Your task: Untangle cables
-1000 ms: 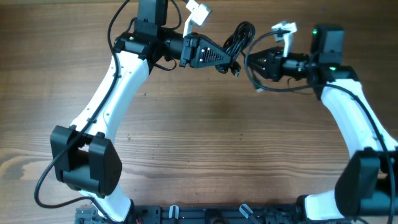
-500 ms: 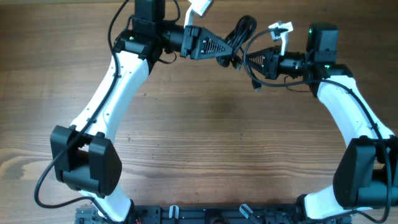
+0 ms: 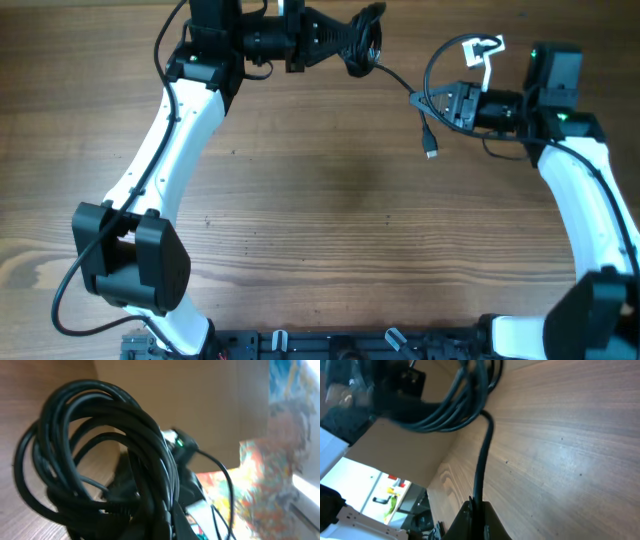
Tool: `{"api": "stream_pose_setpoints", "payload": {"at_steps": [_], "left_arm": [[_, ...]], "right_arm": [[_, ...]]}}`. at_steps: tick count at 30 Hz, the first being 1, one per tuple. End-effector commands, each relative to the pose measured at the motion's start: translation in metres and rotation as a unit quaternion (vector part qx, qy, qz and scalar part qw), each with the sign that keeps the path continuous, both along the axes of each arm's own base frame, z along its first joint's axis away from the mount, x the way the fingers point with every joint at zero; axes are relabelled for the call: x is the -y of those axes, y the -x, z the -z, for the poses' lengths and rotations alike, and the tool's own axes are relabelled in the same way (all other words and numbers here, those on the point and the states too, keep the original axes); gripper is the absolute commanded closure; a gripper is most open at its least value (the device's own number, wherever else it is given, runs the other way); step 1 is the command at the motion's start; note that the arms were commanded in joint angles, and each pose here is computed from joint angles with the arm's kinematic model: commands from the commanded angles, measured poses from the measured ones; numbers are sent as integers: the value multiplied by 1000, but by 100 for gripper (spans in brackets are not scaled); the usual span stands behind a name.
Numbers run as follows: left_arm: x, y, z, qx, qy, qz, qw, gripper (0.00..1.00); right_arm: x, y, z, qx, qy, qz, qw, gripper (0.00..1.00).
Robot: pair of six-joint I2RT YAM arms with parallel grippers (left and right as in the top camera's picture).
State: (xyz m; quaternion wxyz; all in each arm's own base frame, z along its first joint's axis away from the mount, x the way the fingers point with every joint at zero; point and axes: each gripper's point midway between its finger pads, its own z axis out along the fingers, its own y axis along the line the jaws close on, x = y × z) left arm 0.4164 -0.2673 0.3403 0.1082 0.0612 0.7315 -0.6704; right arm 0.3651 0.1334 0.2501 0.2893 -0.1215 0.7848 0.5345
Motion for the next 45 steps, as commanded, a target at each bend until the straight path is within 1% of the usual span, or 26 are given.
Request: {"api": "stream_pose_setpoints", "payload": {"at_steps": [1, 6, 11, 12, 14, 16, 17, 19, 21, 23, 25, 27, 30, 32, 34, 36, 37, 38, 39, 40, 42, 43, 44, 45], "left_arm": [[-13, -35, 3, 4, -21, -101, 995, 96], [-27, -59, 29, -42, -66, -192, 978, 96], [-38, -65, 53, -90, -101, -235, 962, 96], [-41, -66, 58, -114, -105, -248, 956, 96], [-46, -68, 68, -163, -109, -273, 942, 96], [-53, -67, 81, -214, -119, -301, 922, 96], [-56, -66, 87, -226, -128, -309, 915, 96], [-66, -62, 105, -253, -159, -332, 895, 96], [-77, -56, 123, -280, -192, -353, 872, 96], [-82, -48, 134, -276, -226, -353, 865, 96], [-81, -41, 140, -242, -258, -329, 876, 96], [-76, -31, 145, -231, -281, -308, 879, 96], [-61, -8, 156, -253, -310, -278, 874, 96], [-52, 13, 165, -273, -335, -257, 864, 96], [-51, 31, 176, -301, -368, -259, 841, 96], [-52, 45, 186, -333, -397, -283, 807, 96], [-52, 49, 190, -340, -408, -299, 793, 96], [-51, 50, 191, -340, -414, -315, 783, 96], [-51, 49, 193, -349, -413, -338, 770, 96], [-51, 48, 193, -367, -404, -363, 755, 96], [-55, 43, 194, -440, -351, -446, 696, 96], [-56, 39, 193, -465, -324, -474, 674, 96], [-57, 32, 191, -478, -297, -497, 661, 96], [-59, 25, 189, -483, -276, -515, 653, 96]], "right_arm": [[4, 12, -20, 34, 23, 10, 999, 96], [6, 33, -22, 18, 47, 18, 999, 96], [10, 50, -15, -9, 76, 30, 997, 96], [10, 53, -16, -10, 78, 29, 996, 96], [10, 58, -20, -8, 78, 29, 996, 96], [9, 62, -30, 12, 78, 31, 996, 96], [9, 64, -36, 21, 77, 34, 996, 96], [9, 67, -52, 53, 78, 38, 995, 96], [14, 65, -62, 55, 83, 74, 992, 96], [26, 57, -65, 50, 104, 130, 985, 96], [45, 45, -62, 27, 125, 205, 970, 96], [61, 33, -59, 15, 139, 261, 955, 96], [70, 12, -55, 17, 143, 287, 947, 96], [71, -2, -41, -8, 136, 290, 947, 96], [68, -12, -24, -37, 129, 281, 950, 96], [61, -18, -6, -66, 120, 253, 958, 96], [58, -20, 2, -78, 118, 244, 960, 96], [55, -21, 8, -83, 116, 231, 963, 96], [51, -21, 10, -80, 114, 216, 967, 96], [46, -20, 12, -76, 112, 198, 971, 96], [32, -15, 11, -59, 107, 158, 980, 96], [27, -13, 10, -55, 108, 149, 981, 96], [22, -12, 9, -50, 108, 140, 983, 96], [19, -11, 9, -49, 108, 136, 984, 96]]}}
